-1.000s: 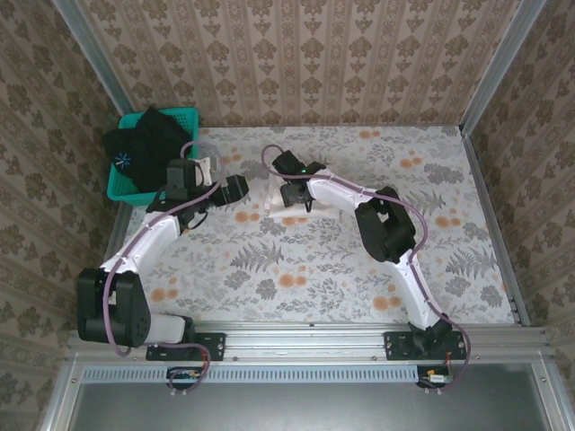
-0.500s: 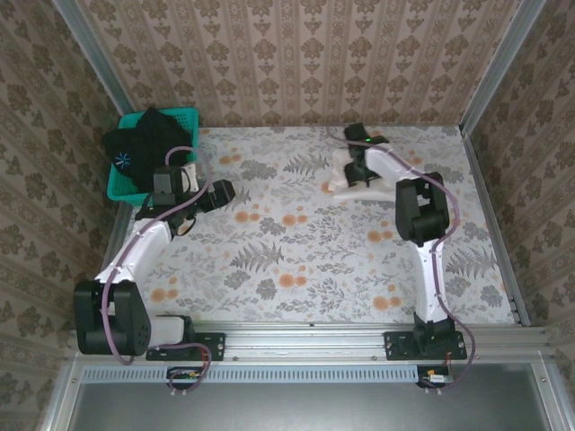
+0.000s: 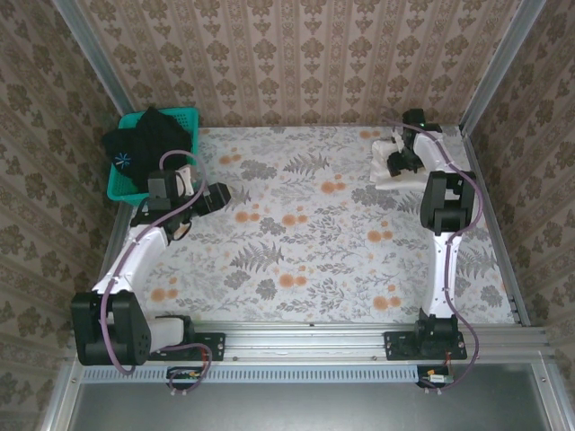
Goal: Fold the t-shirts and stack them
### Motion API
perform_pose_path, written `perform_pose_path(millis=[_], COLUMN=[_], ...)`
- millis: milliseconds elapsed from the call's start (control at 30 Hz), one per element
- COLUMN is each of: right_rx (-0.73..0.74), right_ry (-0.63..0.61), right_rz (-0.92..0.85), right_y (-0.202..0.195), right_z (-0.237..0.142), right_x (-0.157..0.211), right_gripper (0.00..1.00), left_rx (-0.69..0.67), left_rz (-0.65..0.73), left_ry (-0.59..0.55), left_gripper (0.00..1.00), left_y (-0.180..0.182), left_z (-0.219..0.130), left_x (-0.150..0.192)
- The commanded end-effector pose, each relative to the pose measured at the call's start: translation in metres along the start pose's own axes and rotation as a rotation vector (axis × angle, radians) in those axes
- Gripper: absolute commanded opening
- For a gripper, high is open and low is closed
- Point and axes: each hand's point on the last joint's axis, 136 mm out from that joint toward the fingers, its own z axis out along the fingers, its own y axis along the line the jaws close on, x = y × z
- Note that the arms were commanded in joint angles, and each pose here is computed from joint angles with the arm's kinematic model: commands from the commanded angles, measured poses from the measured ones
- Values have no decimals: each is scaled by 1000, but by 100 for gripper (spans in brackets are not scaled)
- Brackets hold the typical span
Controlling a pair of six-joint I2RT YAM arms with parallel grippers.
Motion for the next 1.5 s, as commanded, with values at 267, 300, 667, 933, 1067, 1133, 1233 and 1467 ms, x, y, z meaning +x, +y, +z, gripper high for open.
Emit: perform_pose_path(millis=[267, 300, 667, 933, 1067, 1133, 1233, 1467], right_rx=[15, 6, 25, 179, 159, 176, 195, 120], right_ry=[77, 57, -260, -673, -728, -739, -857, -867], right_rz=[-32, -16, 195, 327, 452, 474, 365, 378], right_y=[-36, -37, -10, 87, 89, 82, 84, 70], right_z=[15, 9, -123, -189, -180, -183, -180, -132], right_x=[32, 28, -7, 68, 113, 120, 115, 108], right_gripper=[76, 77, 100, 100, 100, 100, 100, 100], left_rx=[-59, -69, -480, -551, -526, -502, -452, -429], left_rz=[32, 37, 139, 376, 495, 512, 532, 484], left_ry=[-26, -32, -194, -304, -304, -308, -334, -452], left_gripper=[100, 100, 100, 100, 100, 100, 100, 100], left_y=[6, 7, 66, 106, 113, 109, 103, 111], left_z=[-21, -22, -68, -42, -24, -18, -5, 15], left_x=[1, -1, -20, 13, 28, 23, 12, -24])
